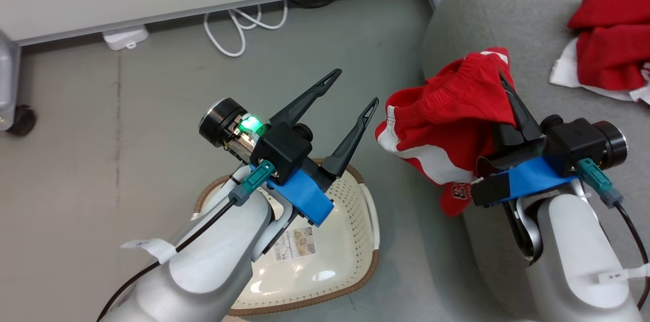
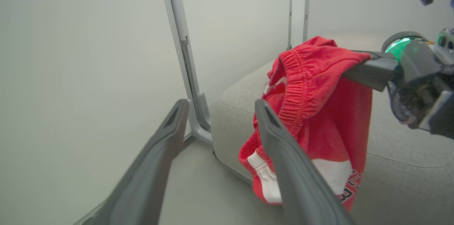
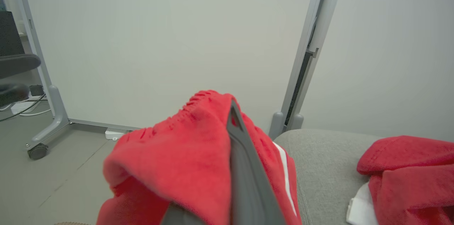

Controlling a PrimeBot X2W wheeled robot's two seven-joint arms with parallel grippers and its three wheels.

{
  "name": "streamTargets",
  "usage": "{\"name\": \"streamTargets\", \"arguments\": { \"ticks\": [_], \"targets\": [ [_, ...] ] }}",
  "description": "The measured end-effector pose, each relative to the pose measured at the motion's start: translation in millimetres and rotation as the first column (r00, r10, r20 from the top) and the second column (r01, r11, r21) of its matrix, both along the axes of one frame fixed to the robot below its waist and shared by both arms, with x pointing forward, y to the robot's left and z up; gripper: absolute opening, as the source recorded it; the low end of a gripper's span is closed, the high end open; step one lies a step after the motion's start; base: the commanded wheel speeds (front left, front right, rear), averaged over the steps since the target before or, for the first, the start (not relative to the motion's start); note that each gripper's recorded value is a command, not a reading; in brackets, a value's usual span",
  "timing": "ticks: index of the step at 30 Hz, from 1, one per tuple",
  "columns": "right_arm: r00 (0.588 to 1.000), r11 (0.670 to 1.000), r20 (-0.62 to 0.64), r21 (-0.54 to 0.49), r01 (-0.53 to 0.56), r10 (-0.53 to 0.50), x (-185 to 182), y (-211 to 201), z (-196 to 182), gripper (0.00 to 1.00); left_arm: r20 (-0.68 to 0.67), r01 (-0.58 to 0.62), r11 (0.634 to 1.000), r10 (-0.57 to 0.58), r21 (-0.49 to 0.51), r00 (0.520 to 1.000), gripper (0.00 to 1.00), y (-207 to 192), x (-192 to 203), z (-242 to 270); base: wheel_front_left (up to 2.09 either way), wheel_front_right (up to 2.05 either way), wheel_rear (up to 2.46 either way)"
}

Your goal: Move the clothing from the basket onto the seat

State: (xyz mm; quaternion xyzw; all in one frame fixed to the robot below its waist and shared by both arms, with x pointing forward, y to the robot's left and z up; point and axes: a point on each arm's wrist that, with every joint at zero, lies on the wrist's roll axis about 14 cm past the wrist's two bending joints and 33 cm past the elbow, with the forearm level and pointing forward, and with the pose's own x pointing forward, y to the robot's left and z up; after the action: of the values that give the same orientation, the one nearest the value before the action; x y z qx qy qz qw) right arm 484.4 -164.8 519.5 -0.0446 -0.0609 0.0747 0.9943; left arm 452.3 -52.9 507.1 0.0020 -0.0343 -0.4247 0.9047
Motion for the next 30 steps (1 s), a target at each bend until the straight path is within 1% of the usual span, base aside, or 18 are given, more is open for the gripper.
{"name": "streamTargets", "arguments": {
  "ticks": [9, 18, 24, 30],
  "targets": [
    [0.989, 0.989, -0.028, -0.002, 0.146, -0.146, -23, -52, -11, 0.0, -0.02, 0.112, 0.994, -0.113, -0.018, 0.993, 1.0, -36, -3, -11, 0.0, 0.0, 0.0],
    [0.959, 0.96, -0.052, -0.002, 0.279, -0.279, -50, -97, -17, 0.0, -0.03, 0.238, 0.971, -0.239, -0.031, 0.971, 1.0, -74, -16, -18, 0.0, 0.0, 0.0],
    [0.945, 0.947, -0.063, 0.0, 0.321, -0.321, -64, -111, -20, 0.0, -0.038, 0.285, 0.958, -0.287, -0.041, 0.957, 1.0, -89, -24, -22, 0.0, 0.0, 0.0],
    [0.944, 0.945, -0.045, -0.007, 0.327, -0.326, -62, -113, -14, 0.0, -0.043, 0.29, 0.956, -0.292, -0.043, 0.956, 1.0, -91, -22, -25, 0.0, 0.0, 0.0]
  ]
}}
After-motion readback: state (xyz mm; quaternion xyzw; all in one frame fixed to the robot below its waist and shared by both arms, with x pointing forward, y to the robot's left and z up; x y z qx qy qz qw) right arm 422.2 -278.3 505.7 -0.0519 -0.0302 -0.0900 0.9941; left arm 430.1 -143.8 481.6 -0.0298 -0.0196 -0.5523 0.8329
